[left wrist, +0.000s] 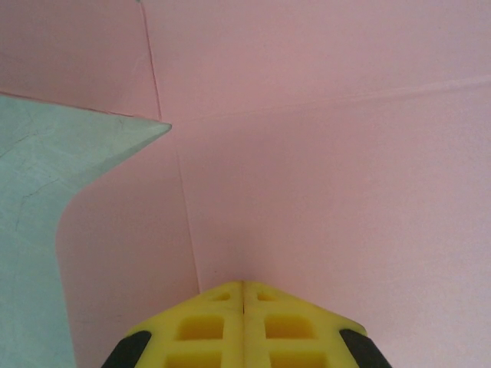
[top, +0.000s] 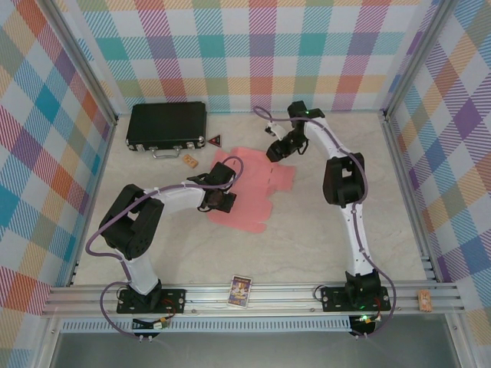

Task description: Fold the paper box

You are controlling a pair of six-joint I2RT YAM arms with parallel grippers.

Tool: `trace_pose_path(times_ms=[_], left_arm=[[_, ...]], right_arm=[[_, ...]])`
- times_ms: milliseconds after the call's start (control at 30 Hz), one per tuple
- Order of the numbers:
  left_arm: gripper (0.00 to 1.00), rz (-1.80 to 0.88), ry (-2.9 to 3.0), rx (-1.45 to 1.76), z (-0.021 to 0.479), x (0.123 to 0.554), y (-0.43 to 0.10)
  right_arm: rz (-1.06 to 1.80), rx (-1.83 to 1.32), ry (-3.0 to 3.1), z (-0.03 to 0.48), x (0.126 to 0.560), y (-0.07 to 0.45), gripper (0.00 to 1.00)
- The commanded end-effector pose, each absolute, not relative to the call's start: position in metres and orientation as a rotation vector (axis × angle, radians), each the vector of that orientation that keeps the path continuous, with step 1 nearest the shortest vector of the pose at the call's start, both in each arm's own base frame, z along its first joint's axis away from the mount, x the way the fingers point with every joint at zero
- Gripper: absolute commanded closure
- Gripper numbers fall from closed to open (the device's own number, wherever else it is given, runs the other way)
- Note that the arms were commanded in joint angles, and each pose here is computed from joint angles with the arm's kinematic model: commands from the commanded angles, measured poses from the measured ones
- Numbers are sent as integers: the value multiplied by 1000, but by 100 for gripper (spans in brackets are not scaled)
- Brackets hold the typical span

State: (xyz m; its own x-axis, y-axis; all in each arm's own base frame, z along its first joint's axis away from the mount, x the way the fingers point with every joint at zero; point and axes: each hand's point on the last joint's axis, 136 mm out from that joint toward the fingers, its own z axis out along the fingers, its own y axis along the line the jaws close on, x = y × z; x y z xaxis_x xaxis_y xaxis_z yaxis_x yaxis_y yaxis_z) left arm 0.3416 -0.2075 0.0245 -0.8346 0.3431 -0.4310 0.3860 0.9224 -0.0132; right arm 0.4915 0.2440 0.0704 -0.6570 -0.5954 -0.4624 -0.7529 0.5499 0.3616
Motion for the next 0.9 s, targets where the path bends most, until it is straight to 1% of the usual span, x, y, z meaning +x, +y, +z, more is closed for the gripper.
trace_pose_path(times_ms=[0, 133, 167, 233, 467, 733, 800, 833, 867], left_arm=[[100, -143, 2668, 555, 21, 341, -207], [100, -144, 2660, 568, 23, 344, -209], [100, -148, 2654, 572, 25, 345, -210], [100, -161, 2651, 587, 26, 346, -213], [100, -223, 2624, 654, 29, 348, -225], [100, -273, 2623, 703, 26, 345, -232], [100, -255, 2624, 695, 25, 346, -230], [100, -250, 2626, 694, 25, 346, -230], [100, -249, 2623, 690, 26, 346, -229]], right_arm=[[837, -1162, 2392, 102, 489, 256, 59], [800, -1154, 2407, 104, 489, 252, 72], [778, -1152, 2417, 103, 490, 250, 74], [737, -1155, 2426, 103, 488, 245, 75], [712, -1155, 2373, 116, 469, 239, 74], [700, -1136, 2387, 117, 446, 231, 74], [652, -1106, 2403, 113, 452, 228, 72], [618, -1085, 2413, 112, 458, 226, 68], [580, -1063, 2425, 109, 465, 223, 60]])
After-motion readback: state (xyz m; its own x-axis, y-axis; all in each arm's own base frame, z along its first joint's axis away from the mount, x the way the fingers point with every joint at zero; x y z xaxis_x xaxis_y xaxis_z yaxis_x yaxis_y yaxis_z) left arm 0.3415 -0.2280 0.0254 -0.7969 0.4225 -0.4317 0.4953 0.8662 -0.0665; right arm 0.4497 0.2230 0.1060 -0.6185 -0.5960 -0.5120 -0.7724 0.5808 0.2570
